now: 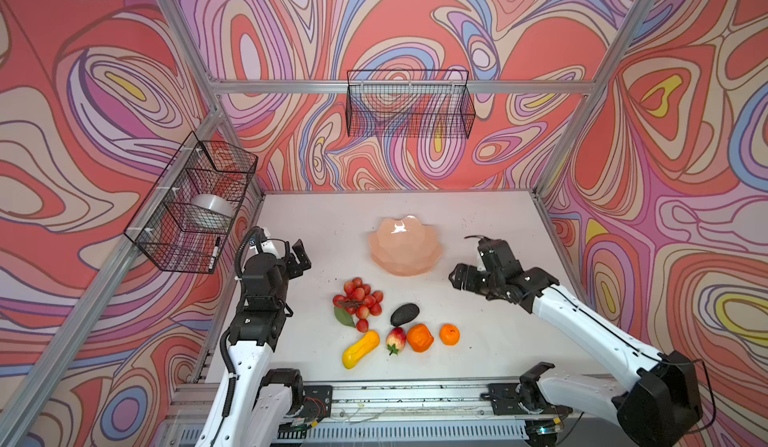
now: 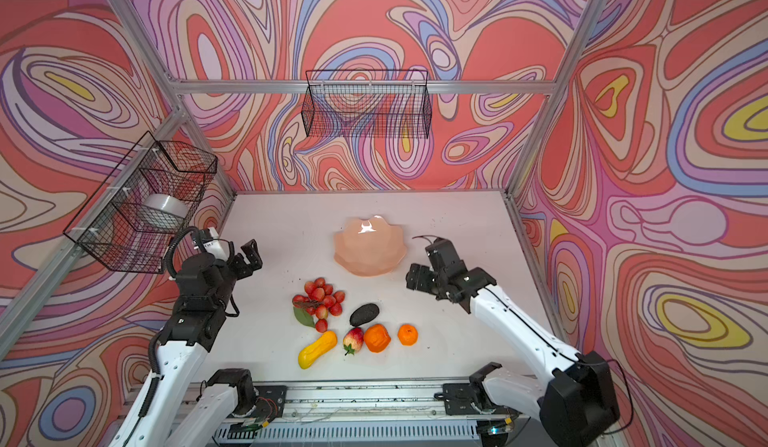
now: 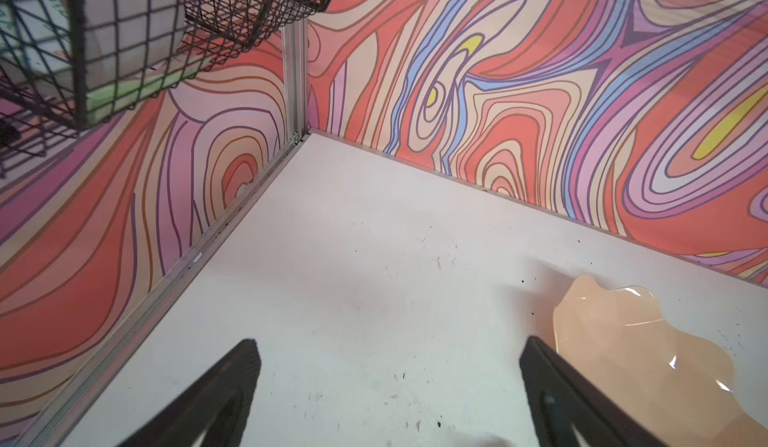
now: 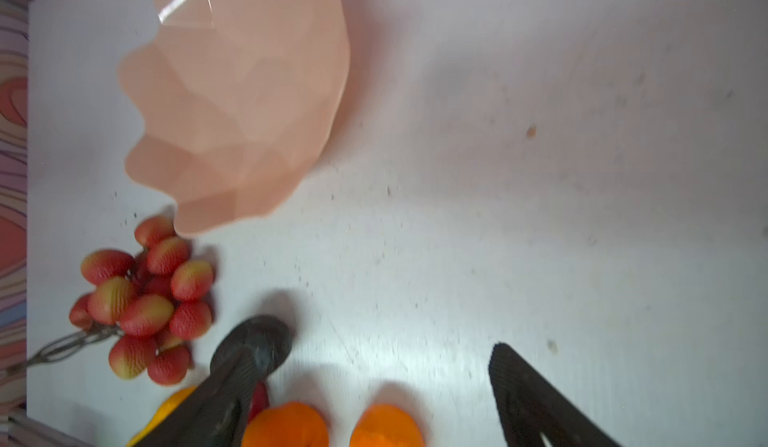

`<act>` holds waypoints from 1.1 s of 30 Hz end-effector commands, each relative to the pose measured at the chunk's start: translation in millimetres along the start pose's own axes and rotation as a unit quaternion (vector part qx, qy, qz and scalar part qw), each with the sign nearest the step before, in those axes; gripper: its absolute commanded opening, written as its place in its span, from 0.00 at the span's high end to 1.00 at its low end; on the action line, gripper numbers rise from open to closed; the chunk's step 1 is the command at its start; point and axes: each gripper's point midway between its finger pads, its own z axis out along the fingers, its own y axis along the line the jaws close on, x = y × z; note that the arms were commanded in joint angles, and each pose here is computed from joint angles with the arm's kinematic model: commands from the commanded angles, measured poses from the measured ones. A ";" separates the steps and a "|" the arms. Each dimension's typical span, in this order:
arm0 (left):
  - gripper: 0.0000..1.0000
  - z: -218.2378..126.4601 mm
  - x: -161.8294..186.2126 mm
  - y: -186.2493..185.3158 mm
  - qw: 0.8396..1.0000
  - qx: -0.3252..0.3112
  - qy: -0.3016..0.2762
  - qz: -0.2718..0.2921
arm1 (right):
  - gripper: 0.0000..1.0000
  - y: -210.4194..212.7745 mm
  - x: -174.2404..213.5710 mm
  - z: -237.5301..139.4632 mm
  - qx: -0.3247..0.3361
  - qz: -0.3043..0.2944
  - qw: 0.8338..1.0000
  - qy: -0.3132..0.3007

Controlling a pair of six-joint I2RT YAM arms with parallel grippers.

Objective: Place and organize the fake fruits in the fruit bowl
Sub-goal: 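Reach the right gripper down and grasp the small tangerine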

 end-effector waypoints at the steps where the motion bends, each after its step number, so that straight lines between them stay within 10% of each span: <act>1: 0.02 -2.3 -1.0 -8.7 1.000 0.020 0.018 -0.011 | 0.09 -22.4 44.7 -3.3 0.061 0.055 0.996 0.043; 21: 0.01 -7.9 -5.8 -14.9 0.999 0.040 0.008 -0.015 | 0.15 5.3 116.8 62.2 0.074 0.064 0.990 0.098; 33: 0.01 -5.1 -2.0 -16.8 0.999 0.045 0.018 -0.016 | 0.53 -17.6 94.8 38.3 0.134 0.045 0.989 0.041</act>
